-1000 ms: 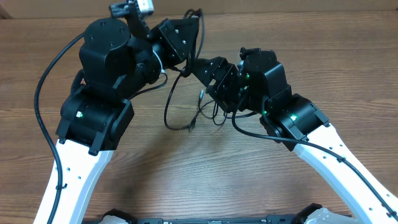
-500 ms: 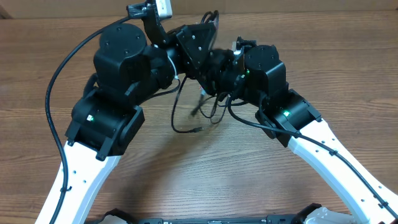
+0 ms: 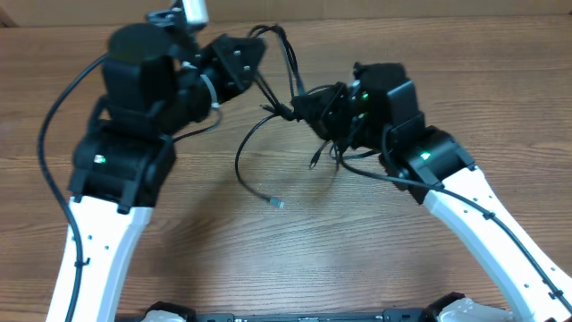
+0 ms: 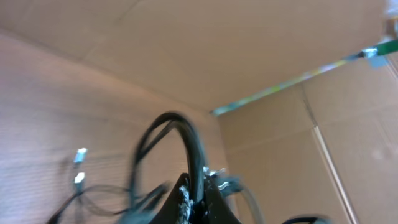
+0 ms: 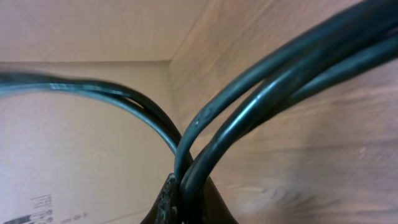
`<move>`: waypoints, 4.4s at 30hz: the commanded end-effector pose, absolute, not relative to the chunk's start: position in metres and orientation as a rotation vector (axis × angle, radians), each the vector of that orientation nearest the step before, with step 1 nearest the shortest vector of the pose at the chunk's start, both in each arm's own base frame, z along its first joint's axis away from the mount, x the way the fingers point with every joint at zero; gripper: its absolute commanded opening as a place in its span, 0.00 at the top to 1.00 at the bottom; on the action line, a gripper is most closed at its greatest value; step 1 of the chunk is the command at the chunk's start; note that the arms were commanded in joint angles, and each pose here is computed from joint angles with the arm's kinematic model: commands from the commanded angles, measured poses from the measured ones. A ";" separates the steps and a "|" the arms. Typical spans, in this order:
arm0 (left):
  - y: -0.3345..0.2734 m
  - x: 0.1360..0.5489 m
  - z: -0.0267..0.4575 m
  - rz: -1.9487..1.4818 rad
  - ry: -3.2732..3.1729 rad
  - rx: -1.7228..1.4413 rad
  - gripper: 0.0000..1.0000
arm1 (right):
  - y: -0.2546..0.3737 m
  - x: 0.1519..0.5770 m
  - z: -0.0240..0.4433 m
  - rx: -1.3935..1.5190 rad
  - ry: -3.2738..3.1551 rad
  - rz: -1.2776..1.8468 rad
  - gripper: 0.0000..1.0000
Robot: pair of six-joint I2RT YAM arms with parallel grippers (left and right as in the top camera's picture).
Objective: Untangle cables
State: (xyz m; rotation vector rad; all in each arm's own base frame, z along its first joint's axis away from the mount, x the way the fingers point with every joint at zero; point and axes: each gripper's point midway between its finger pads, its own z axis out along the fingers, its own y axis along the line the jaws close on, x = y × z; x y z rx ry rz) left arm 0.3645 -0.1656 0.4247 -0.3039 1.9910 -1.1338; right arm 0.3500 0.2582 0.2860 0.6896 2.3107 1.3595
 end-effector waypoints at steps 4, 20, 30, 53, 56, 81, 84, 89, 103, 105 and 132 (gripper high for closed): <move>-0.130 0.342 0.432 -1.086 2.006 -0.283 0.96 | 0.227 0.373 0.292 0.565 2.246 1.295 0.96; -0.115 0.347 0.304 -0.880 2.286 -0.420 0.95 | 0.246 0.360 0.379 0.316 2.009 1.689 0.96; -0.139 0.364 0.268 -0.980 2.206 -0.269 0.96 | 0.261 0.323 0.402 0.124 2.027 1.883 0.96; -0.250 0.364 0.252 -1.117 2.185 0.099 0.90 | 0.262 0.310 0.451 -0.058 1.827 1.992 0.96; -0.244 0.366 0.251 -1.123 2.191 0.090 0.90 | 0.258 0.314 0.448 -0.047 1.834 1.970 0.96; -0.126 0.354 0.241 -0.840 2.294 0.003 0.91 | 0.185 0.352 0.443 0.040 1.797 1.825 0.96; -0.108 0.350 0.247 -0.812 2.285 -0.043 0.91 | 0.172 0.354 0.442 0.045 1.803 1.812 0.96; -0.085 0.342 0.263 -0.794 2.237 -0.093 0.90 | 0.159 0.356 0.435 0.051 1.829 1.796 0.96; -0.118 0.315 0.315 -1.060 2.058 0.161 0.64 | 0.159 0.354 0.407 0.058 1.926 1.757 0.96; -0.126 0.310 0.325 -1.126 2.012 0.230 0.53 | 0.160 0.353 0.399 0.054 1.954 1.745 0.96; -0.158 0.295 0.337 -1.280 1.994 0.302 0.46 | 0.213 0.324 0.382 -0.232 1.997 1.709 0.96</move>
